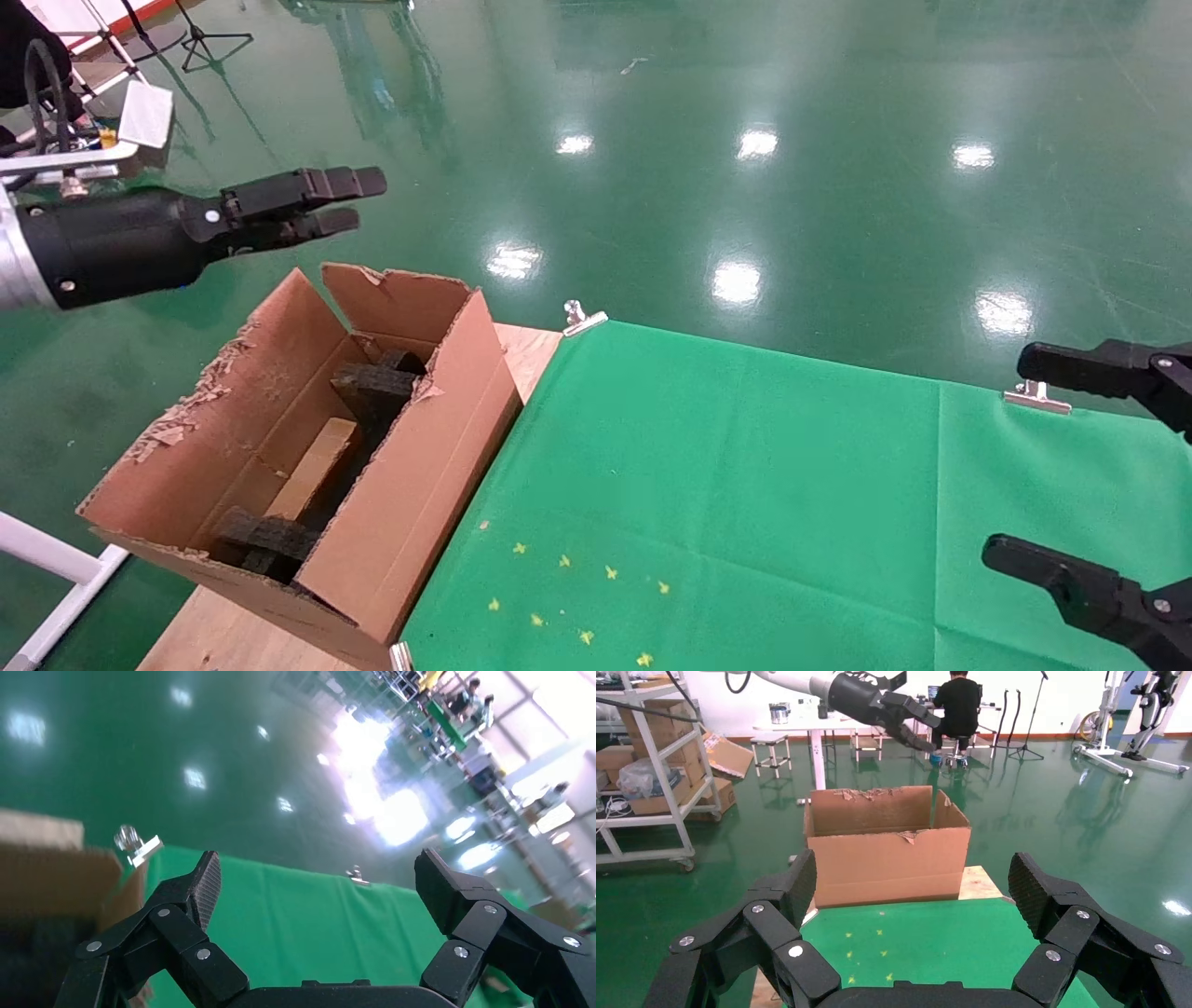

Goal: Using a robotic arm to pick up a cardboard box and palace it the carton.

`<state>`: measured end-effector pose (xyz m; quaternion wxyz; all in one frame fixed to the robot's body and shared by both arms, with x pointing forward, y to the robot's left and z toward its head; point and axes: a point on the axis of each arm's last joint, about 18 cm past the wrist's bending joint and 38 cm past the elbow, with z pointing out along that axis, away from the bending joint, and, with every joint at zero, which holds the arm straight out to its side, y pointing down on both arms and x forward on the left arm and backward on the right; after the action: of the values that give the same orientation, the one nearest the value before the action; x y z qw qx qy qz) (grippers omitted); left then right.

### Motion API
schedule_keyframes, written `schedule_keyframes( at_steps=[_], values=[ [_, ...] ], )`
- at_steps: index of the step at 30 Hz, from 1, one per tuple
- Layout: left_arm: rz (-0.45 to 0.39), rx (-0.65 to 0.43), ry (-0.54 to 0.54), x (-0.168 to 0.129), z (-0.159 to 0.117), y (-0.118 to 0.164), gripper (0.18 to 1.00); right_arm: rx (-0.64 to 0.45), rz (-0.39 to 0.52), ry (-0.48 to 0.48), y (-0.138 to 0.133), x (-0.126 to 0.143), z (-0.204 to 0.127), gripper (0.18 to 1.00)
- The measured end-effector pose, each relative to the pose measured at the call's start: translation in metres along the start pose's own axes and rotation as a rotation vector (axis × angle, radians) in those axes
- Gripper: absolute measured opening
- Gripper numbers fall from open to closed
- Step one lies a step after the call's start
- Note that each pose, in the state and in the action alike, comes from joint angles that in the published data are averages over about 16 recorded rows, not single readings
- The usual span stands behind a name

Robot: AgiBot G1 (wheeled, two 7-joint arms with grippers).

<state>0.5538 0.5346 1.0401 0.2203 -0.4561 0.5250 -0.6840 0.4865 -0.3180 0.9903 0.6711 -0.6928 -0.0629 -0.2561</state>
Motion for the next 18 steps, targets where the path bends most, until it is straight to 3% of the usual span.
schedule_keyframes(
  at_steps=[18],
  values=[
    [0.403, -0.023, 0.196, 0.051, 0.039, 0.015, 1.001, 0.000, 0.000, 0.000, 0.000, 0.000, 0.000, 1.001]
  ],
)
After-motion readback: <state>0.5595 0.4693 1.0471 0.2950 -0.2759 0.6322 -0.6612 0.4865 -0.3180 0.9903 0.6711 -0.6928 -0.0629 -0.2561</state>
